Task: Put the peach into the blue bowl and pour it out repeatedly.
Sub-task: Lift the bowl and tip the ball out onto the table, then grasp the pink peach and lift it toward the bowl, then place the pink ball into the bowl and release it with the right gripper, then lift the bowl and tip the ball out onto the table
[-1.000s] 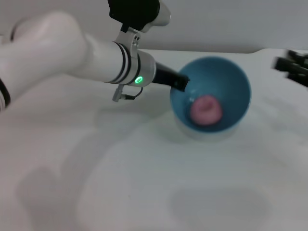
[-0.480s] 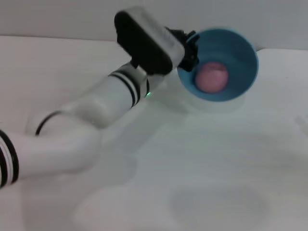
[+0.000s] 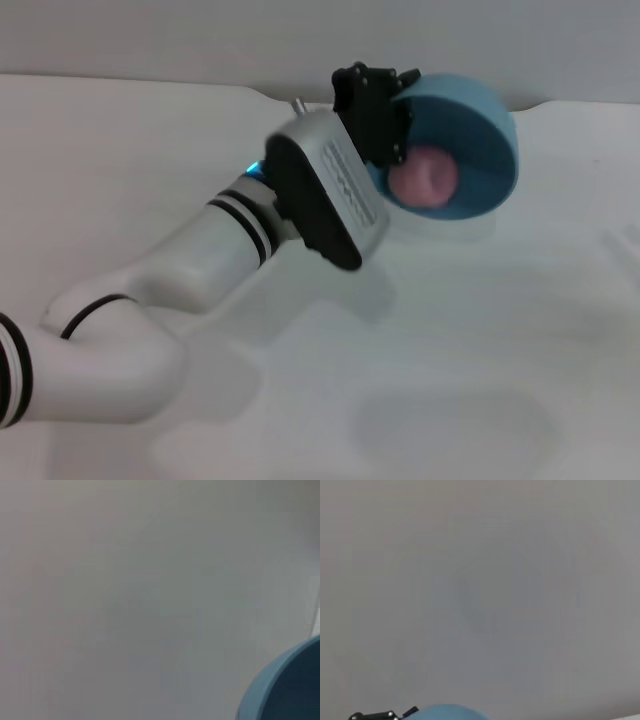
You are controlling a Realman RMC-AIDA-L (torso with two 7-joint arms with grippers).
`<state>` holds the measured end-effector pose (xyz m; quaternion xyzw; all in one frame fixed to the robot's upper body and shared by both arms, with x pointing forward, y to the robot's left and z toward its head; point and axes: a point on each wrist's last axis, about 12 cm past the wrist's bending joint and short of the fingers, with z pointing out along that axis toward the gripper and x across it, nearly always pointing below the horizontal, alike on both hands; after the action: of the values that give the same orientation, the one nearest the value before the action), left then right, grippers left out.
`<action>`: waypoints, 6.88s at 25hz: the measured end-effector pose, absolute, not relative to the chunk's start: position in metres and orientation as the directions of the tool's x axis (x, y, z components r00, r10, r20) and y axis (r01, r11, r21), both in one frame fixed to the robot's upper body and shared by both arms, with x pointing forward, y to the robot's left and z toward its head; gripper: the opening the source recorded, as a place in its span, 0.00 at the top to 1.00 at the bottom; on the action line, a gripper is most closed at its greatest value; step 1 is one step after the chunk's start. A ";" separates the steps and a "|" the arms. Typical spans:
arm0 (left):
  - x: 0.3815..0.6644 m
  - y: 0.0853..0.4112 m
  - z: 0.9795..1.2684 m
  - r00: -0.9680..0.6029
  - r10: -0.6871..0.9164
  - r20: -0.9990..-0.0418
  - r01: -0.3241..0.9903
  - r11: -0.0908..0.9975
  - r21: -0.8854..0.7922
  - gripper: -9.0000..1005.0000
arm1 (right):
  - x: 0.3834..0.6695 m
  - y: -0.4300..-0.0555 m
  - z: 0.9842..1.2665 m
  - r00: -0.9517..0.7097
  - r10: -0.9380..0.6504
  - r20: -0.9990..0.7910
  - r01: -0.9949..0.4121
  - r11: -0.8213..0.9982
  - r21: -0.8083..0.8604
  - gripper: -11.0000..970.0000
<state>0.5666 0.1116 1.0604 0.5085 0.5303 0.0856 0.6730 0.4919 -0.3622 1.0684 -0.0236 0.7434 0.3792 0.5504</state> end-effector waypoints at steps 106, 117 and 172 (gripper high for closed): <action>0.597 0.133 1.107 -0.752 0.511 -0.415 0.628 0.747 -0.217 0.99 | 0.556 -0.225 1.120 -0.164 -0.353 -0.921 -0.967 0.244 0.079 0.94; 0.598 0.132 1.109 -0.758 0.496 -0.424 0.621 0.748 -0.234 0.99 | 0.562 -0.213 1.105 -0.230 -0.481 -0.846 -0.961 0.249 0.120 0.93; 0.517 0.103 1.041 0.465 0.655 -0.595 0.434 0.417 0.798 0.99 | 0.479 -0.385 1.055 -0.347 0.341 -0.874 -0.365 0.809 0.461 0.49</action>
<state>0.5173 0.1027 1.0412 0.5335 0.5106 0.0826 0.6692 0.4792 -0.3855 1.0554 -0.0078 0.7602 0.3091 0.5713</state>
